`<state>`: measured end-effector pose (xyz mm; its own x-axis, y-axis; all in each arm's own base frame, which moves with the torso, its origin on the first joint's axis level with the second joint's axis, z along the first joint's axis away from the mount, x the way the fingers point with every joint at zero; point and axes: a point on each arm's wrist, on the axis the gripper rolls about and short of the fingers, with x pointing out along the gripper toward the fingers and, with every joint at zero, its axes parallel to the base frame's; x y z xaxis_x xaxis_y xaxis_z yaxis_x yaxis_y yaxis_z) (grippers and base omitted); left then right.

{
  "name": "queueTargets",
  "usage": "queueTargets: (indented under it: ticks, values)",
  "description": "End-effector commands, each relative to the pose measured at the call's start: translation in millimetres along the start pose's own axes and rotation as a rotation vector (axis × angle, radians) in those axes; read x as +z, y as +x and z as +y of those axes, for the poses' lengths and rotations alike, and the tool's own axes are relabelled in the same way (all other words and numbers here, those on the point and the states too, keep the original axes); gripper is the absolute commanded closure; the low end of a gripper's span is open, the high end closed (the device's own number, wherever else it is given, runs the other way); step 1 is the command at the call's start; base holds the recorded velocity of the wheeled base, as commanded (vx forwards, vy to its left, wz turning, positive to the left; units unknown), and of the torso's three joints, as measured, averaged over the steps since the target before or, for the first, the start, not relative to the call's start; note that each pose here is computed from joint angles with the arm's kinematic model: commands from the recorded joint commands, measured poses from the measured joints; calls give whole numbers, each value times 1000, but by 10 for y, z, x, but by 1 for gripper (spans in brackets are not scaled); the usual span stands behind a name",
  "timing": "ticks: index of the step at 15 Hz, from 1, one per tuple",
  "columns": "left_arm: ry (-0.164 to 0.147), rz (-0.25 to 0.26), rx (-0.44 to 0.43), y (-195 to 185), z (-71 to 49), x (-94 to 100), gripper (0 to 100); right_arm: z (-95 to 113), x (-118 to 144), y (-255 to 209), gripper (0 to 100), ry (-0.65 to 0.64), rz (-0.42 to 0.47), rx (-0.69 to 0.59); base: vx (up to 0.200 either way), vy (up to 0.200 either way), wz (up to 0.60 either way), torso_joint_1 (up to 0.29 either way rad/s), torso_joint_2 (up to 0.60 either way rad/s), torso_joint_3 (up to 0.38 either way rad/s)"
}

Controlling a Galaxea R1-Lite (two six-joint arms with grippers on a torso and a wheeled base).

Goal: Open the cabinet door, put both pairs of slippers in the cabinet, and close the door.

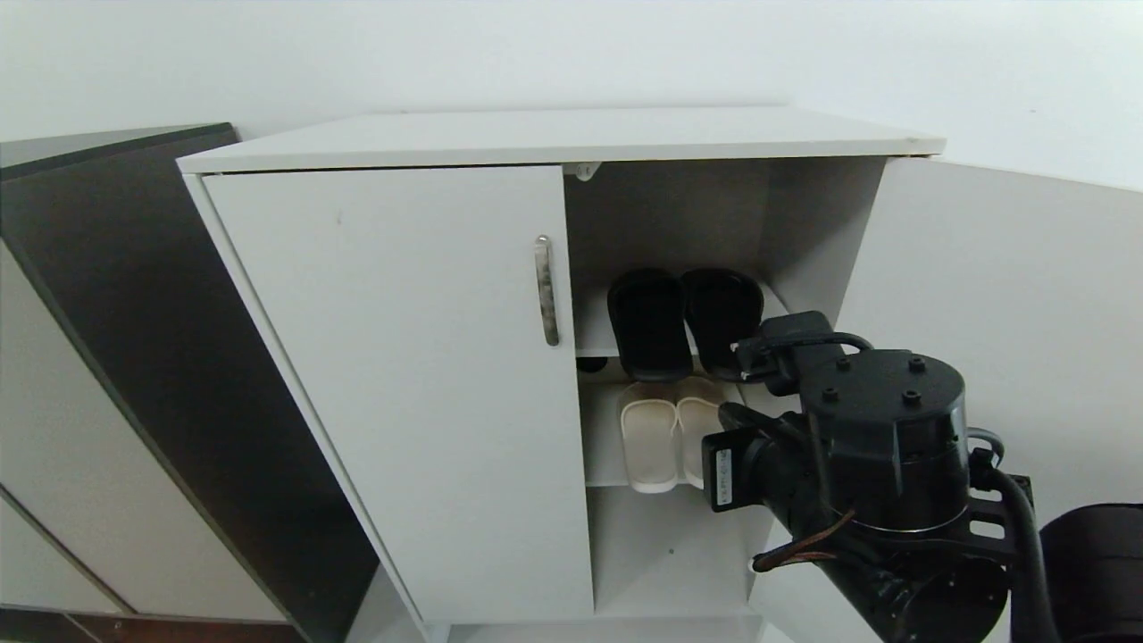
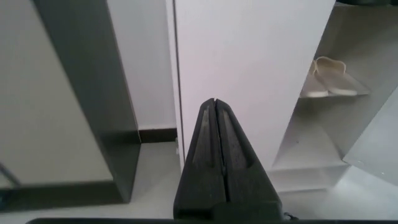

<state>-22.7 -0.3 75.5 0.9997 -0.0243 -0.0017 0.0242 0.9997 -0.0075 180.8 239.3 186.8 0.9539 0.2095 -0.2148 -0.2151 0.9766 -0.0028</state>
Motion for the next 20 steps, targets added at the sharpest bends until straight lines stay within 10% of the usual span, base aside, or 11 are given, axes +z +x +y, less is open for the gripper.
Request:
queueTargets:
  ticks: [1,10,20]
  values:
    - [0,-2,0,0,0,2,100,6,-25,11,100,-5,7,-2,-200,0,0,2,2,2]
    - [0,0,0,0,0,0,100,-8,-53,9,100,-10,2,1,-200,0,0,0,2,3]
    - [-3,0,0,0,0,0,100,-9,-69,11,100,-14,6,0,0,0,0,0,0,0]
